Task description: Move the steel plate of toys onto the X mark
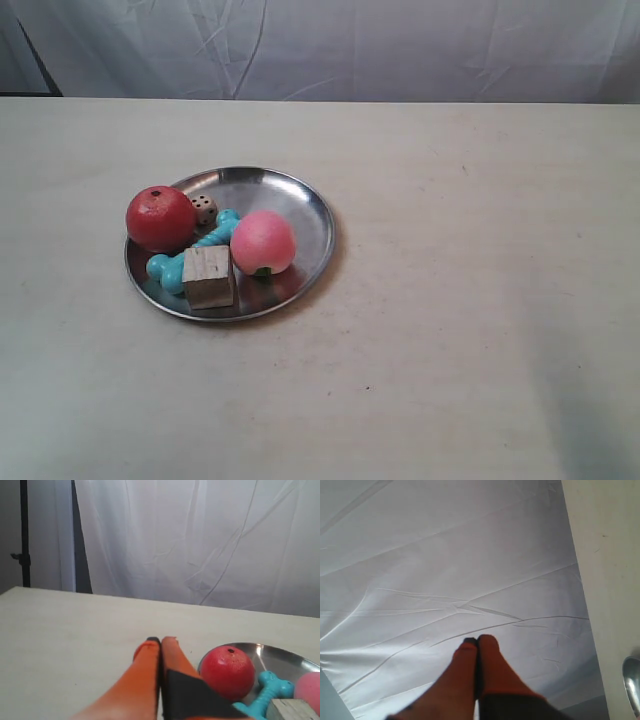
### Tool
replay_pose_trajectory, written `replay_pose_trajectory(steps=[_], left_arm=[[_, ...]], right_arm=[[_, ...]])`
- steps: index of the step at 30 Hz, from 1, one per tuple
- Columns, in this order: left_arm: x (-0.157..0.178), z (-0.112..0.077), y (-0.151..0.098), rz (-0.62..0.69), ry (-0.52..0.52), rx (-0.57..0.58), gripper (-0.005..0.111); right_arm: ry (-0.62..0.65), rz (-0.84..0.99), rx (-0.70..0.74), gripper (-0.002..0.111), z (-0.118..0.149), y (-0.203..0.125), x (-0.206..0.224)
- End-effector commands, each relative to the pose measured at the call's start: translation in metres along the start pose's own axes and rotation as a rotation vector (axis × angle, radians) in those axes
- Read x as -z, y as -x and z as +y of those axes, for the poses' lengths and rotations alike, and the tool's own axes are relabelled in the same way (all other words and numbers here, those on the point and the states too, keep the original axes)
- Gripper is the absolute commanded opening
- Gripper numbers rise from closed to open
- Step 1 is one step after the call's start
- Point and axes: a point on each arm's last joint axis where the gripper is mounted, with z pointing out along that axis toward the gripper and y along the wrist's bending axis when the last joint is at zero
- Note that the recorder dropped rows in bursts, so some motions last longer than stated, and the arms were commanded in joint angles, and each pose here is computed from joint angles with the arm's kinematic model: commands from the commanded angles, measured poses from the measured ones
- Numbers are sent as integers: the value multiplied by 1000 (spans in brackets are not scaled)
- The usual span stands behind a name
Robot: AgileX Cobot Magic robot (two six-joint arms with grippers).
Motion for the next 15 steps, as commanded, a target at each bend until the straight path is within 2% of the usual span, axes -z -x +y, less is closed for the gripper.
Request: replay_pose_trajectory(steps=[1,3,15], left_arm=[[0,-1,-5,40,-12,123,0],[0,-1,-5,41,-15,145,0],[0,-1,-5,40,-11,114,0]], right_arm=[[12,-1,17,-1,0,0,1],[12,-1,17,-1,0,0,1],[13,-19,37,-1,0,1,1]])
